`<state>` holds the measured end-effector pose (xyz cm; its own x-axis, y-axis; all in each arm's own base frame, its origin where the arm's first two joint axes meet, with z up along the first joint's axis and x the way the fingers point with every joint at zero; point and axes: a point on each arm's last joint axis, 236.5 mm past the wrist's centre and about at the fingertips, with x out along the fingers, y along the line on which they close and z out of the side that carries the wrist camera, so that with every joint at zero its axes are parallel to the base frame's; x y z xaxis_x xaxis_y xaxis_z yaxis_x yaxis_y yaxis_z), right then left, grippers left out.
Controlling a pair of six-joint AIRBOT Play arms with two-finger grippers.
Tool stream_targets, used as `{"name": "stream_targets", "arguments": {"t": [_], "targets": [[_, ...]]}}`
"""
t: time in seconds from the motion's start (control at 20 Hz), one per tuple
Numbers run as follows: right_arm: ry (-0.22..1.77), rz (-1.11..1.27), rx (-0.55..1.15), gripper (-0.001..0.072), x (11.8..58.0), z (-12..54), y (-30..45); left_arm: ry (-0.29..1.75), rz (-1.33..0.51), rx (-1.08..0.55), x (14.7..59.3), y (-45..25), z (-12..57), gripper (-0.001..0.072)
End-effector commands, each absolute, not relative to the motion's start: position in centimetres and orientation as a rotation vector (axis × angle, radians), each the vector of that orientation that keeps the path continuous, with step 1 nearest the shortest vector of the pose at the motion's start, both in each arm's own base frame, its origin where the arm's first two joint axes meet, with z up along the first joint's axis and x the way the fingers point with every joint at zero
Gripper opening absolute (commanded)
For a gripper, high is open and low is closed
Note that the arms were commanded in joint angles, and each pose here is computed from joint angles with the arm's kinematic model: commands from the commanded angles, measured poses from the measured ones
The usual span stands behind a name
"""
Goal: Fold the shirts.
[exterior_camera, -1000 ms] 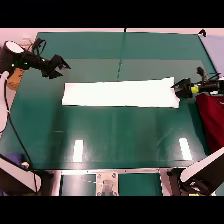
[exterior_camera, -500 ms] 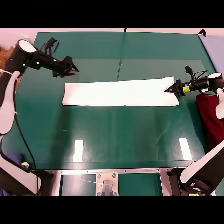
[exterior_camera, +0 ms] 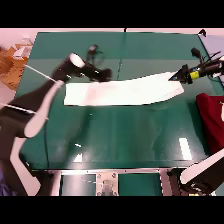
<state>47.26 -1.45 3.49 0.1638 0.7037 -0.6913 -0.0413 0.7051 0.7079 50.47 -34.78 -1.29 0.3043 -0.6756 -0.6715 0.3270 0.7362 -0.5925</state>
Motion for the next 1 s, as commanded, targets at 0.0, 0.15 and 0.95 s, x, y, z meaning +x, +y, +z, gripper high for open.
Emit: {"name": "stream_targets", "arguments": {"t": [0.0,0.15,0.95], "targets": [[1.279,0.612,0.540,0.0016,44.8,10.3,1.3,1.016,-0.738,-0.382,47.8,-43.5,-4.5,0.0023],[1.195,0.651,0.464,0.0015,43.5,15.0,3.5,1.054,-0.762,-0.463,45.2,-47.8,-6.6,0.0023],[1.160,0.738,0.452,0.0016,44.2,17.7,13.0,1.349,-0.579,-0.128,48.1,-20.7,4.2,0.0022]]}}
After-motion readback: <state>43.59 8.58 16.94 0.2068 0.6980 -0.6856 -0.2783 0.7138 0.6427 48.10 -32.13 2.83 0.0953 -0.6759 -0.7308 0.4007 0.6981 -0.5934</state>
